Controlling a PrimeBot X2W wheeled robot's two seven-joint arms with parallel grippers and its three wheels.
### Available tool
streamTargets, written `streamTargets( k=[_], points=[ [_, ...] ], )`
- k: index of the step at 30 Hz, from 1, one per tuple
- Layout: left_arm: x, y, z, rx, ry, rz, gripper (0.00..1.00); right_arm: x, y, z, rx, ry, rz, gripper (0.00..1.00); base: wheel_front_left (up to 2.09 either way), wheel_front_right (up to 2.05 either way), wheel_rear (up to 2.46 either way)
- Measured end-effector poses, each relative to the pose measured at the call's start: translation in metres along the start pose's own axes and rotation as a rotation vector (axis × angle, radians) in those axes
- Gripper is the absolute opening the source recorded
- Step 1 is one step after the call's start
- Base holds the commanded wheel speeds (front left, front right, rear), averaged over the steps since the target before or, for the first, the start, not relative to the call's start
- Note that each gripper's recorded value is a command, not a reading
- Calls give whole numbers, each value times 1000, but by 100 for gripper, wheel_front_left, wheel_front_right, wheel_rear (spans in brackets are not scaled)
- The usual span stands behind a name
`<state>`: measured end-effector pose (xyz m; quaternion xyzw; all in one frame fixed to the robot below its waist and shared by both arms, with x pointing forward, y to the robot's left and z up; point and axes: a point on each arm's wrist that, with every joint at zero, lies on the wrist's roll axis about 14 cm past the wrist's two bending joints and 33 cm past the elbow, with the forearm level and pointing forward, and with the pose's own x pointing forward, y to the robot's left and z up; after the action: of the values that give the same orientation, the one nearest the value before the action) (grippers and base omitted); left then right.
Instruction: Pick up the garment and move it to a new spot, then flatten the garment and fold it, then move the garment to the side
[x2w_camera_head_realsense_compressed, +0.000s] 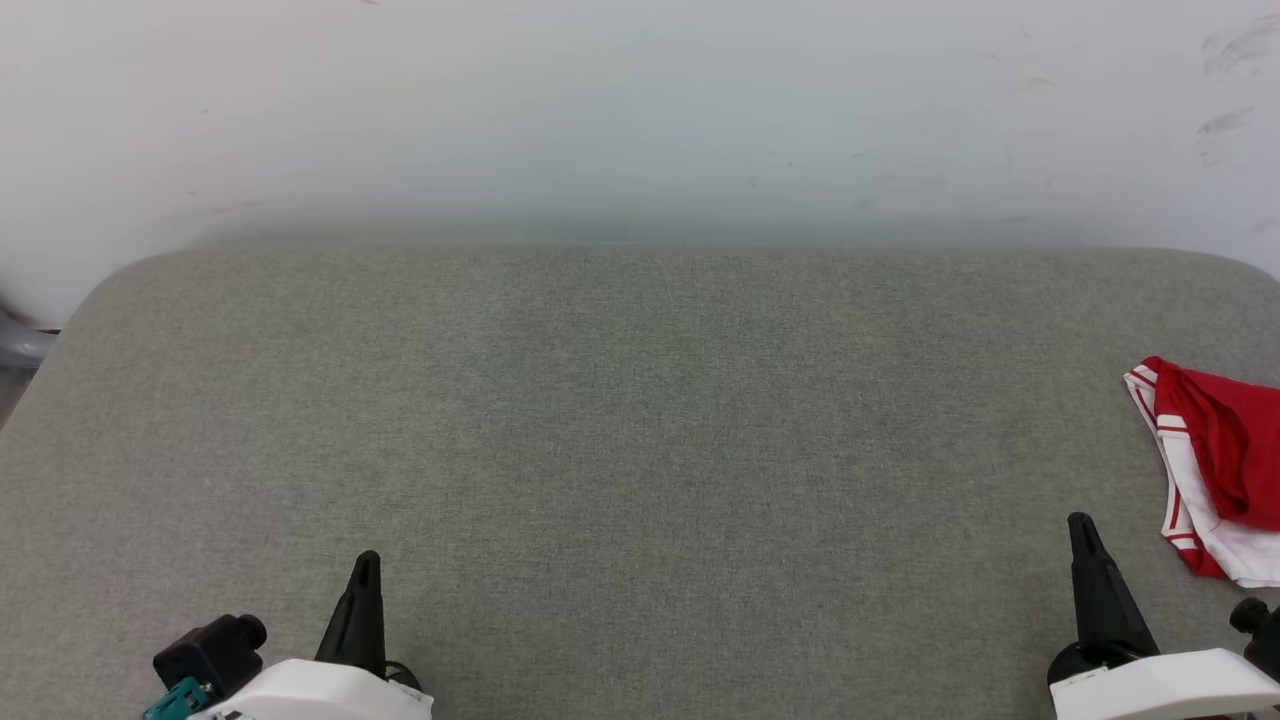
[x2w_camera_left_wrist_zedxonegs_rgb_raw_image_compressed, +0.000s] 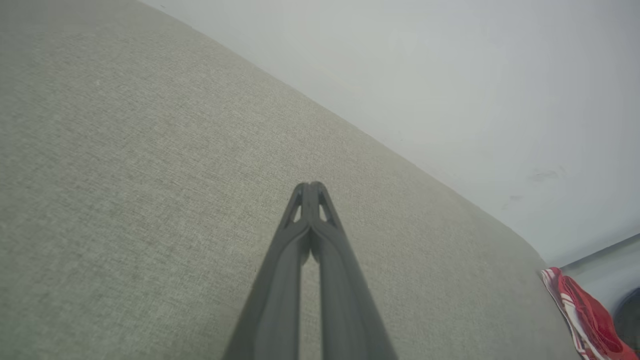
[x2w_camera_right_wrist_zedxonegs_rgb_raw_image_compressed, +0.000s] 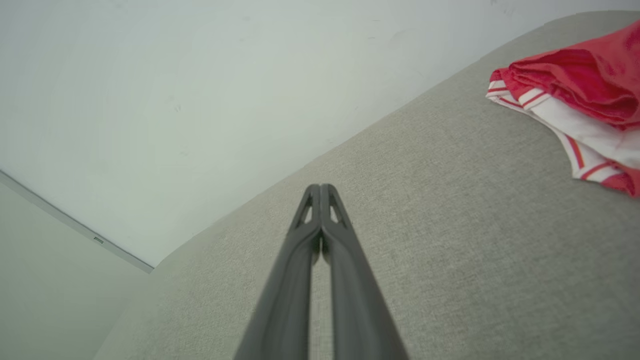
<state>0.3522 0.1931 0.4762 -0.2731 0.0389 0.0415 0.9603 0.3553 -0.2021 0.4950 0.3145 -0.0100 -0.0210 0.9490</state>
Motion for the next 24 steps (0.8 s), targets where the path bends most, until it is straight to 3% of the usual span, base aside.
streamTargets(
  k=[24],
  points=[
    [11,0,2,-345,33,1,0,10,-2,-1,315,23,-26,0,0,0,0]
  ],
)
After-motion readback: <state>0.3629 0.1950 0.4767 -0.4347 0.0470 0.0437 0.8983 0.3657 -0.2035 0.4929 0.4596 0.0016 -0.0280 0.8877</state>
